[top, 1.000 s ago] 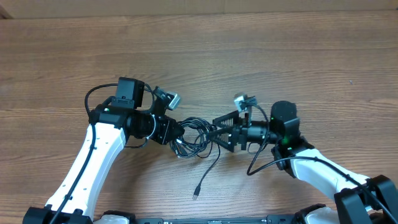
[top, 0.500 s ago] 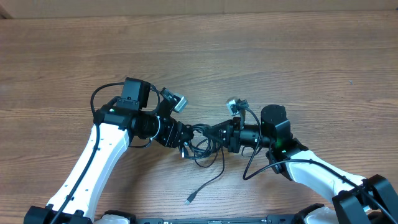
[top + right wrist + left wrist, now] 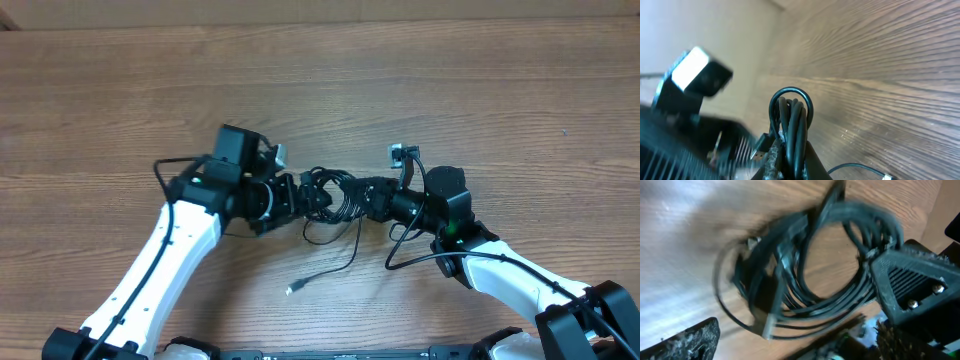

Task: Untangle cables

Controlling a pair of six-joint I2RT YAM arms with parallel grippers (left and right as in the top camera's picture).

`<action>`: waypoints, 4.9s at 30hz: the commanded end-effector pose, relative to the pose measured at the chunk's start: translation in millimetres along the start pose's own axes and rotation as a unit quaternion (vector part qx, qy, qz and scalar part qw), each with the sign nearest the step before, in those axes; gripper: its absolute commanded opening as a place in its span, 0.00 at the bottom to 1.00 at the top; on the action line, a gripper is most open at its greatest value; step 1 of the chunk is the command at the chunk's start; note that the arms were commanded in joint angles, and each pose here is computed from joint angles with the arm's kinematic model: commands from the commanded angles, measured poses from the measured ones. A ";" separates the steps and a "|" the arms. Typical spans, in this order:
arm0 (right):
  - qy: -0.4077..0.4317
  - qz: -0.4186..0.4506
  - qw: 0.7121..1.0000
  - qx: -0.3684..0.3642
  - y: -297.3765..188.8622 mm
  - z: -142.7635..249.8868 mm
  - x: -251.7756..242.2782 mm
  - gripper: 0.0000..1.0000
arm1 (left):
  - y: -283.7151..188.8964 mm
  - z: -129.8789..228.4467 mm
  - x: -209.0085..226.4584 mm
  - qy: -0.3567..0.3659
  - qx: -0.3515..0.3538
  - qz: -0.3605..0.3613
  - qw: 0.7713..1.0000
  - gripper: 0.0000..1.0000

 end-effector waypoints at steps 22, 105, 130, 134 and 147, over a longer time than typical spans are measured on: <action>0.029 -0.020 0.999 -0.009 -1.6 -5.1 9.3 0.04 | 74.6 -8.3 3.4 -0.239 -0.047 -0.091 0.966 0.11; -0.151 -0.131 0.976 0.089 10.5 34.7 54.9 0.42 | -1.5 -23.8 28.0 0.106 -0.098 -0.177 0.974 0.04; -0.158 -0.178 0.956 0.172 11.3 69.4 69.6 0.31 | -8.4 -30.9 40.9 0.019 -0.153 -0.239 0.959 0.04; -0.164 -0.171 0.961 0.141 11.7 58.3 68.5 0.39 | -6.2 -28.8 38.0 0.058 -0.134 -0.229 0.962 0.04; -0.146 -0.131 0.976 0.093 6.0 25.5 51.3 0.48 | -6.6 -28.2 39.3 0.125 -0.117 -0.246 0.954 0.04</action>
Point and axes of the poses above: each gripper's point midway between its finger pads, its own y axis out along the fingers, its own x axis along the line the jaws close on, z = x × y, the point moved 6 cm from there along -y, back along the fingers, and after that the axes turned 9 degrees about y, right-handed, at the moved point
